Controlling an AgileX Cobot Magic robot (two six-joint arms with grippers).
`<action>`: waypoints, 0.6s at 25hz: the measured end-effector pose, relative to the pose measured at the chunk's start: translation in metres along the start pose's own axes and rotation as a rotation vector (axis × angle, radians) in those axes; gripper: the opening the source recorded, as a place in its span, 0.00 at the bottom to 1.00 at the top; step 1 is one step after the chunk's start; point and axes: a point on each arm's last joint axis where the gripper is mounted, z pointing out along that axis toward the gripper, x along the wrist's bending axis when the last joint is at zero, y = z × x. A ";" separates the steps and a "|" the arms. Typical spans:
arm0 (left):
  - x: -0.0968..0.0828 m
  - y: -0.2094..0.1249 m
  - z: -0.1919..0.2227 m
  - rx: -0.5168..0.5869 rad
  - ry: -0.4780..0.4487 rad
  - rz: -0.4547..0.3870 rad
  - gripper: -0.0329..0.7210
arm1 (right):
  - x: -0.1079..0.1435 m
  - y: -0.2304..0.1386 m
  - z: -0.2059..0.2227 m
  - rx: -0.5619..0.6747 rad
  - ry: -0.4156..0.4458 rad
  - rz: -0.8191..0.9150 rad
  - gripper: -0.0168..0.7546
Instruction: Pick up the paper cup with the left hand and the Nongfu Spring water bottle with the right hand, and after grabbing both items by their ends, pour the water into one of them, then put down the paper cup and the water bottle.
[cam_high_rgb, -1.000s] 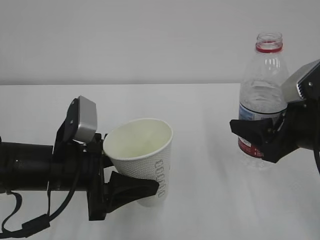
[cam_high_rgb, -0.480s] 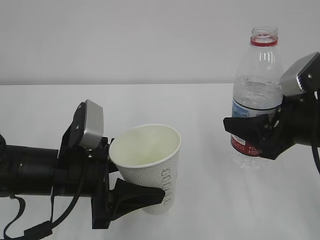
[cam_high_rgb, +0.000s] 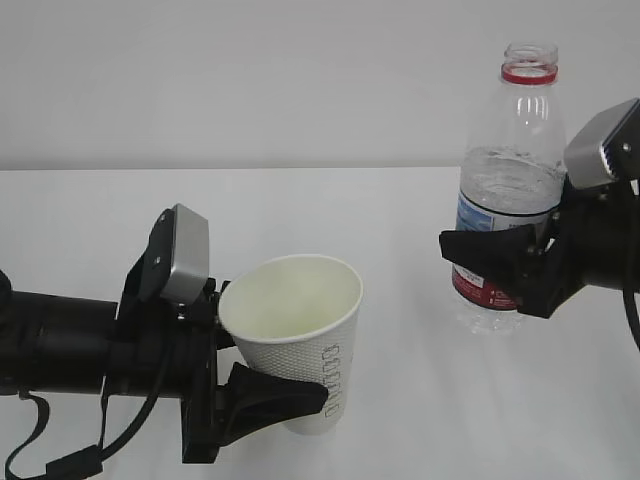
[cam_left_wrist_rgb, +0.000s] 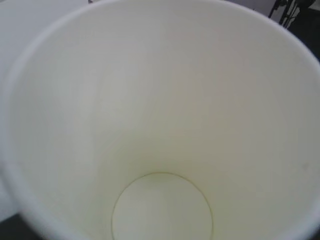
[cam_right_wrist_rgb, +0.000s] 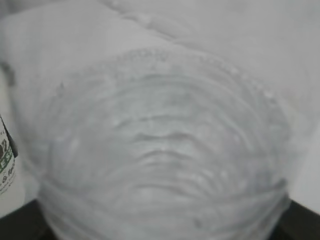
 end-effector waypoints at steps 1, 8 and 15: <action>0.000 0.000 0.000 -0.004 -0.002 0.000 0.75 | 0.000 0.000 0.000 -0.001 0.003 -0.001 0.70; -0.004 0.006 0.000 -0.063 -0.039 -0.001 0.75 | 0.006 0.000 -0.002 0.013 0.067 -0.085 0.70; -0.007 0.007 0.000 -0.077 -0.072 0.010 0.75 | 0.008 0.000 -0.002 0.012 0.081 -0.095 0.70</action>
